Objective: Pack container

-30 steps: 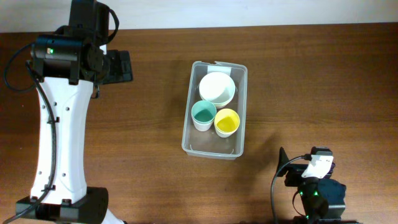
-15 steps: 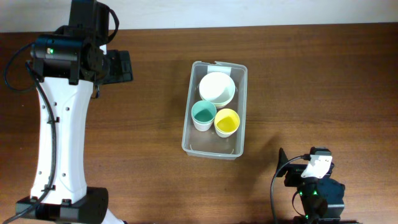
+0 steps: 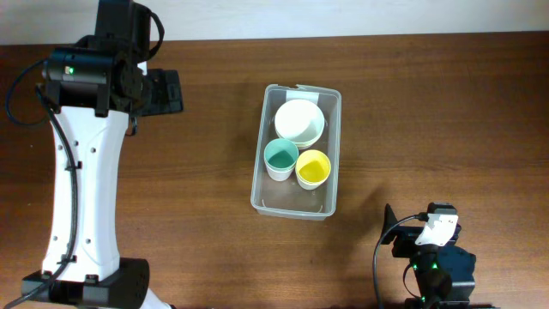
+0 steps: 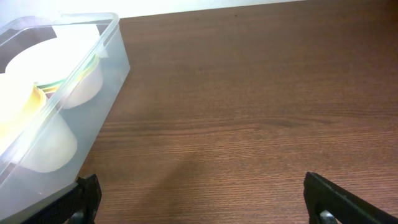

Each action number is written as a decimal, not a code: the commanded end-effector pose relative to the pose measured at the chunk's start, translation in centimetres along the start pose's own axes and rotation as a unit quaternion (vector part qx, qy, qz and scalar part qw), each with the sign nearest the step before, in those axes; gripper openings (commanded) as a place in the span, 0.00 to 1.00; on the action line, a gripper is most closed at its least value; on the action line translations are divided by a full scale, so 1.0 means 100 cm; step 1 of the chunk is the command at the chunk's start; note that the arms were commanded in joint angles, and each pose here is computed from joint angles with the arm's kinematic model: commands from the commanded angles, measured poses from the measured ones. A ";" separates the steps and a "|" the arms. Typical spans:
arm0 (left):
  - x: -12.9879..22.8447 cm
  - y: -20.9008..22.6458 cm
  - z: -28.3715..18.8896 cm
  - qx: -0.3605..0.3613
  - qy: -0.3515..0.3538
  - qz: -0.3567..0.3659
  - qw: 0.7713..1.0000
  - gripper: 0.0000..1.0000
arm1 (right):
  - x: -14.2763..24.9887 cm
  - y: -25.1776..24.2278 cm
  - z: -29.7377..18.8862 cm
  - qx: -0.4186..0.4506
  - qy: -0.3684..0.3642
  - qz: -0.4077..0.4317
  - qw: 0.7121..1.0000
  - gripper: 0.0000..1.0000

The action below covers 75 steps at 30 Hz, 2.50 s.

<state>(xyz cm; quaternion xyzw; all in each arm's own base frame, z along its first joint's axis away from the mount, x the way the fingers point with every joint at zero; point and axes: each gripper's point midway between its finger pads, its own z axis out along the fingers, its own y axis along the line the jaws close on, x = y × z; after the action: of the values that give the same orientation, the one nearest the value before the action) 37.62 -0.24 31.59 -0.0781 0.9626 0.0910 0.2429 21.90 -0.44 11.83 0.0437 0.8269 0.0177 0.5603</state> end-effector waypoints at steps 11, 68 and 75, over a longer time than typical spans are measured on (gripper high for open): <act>-0.025 0.012 -0.067 0.043 -0.236 0.008 0.971 1.00 | 0.001 -0.001 0.001 0.002 -0.002 -0.002 1.000 0.99; 0.211 0.009 0.090 0.117 -0.393 -0.021 0.912 1.00 | 0.001 -0.001 0.001 0.002 -0.002 -0.002 1.000 0.99; 0.211 0.009 0.090 0.117 -0.393 -0.021 0.912 1.00 | 0.001 -0.001 0.001 0.002 -0.002 -0.002 1.000 0.99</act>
<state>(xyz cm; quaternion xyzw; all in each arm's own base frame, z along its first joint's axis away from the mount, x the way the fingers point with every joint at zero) 23.20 0.69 14.08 -0.0389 0.7900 -0.0021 0.6119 21.91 -0.44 11.85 0.0419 0.8268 0.0165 0.5607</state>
